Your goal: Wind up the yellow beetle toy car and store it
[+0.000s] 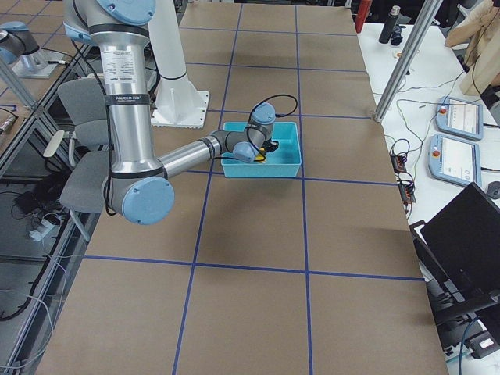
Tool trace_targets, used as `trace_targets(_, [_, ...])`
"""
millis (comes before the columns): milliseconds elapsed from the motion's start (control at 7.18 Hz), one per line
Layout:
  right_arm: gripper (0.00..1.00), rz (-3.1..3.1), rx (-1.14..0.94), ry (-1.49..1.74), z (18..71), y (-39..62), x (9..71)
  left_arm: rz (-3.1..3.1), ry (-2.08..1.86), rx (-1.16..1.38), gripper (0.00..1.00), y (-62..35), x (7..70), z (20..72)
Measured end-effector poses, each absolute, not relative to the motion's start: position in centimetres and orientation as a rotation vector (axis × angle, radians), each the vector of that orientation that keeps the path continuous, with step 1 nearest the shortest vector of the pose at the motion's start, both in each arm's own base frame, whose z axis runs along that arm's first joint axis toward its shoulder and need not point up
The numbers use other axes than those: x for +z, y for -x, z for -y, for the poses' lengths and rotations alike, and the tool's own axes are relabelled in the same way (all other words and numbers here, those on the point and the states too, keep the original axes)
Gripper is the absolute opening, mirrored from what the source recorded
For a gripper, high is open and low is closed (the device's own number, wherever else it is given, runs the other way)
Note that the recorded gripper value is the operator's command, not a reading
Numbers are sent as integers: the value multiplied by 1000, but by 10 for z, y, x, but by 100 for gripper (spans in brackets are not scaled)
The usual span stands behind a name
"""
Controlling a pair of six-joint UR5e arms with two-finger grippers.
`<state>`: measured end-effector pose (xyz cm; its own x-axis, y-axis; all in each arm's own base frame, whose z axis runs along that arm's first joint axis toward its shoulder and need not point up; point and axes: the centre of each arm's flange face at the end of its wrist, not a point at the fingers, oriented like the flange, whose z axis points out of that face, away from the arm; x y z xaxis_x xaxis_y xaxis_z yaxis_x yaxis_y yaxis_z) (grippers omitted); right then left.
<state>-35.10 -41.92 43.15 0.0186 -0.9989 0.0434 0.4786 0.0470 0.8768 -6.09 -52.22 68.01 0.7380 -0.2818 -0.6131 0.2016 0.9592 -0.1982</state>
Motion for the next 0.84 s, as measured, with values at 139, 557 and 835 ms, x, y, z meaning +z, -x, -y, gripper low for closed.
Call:
trace_targets(139, [100,858,-1369,-799,418,358,432,-692,122,-266,100,61,680,522])
trace_targets(557, [100,905,-1367,-806,417,361,415,-693,123,-268,100,61,681,522])
trace_targets(835, [100,969,-1305,-797,439,302,414,-696,125,-271,100,61,680,522])
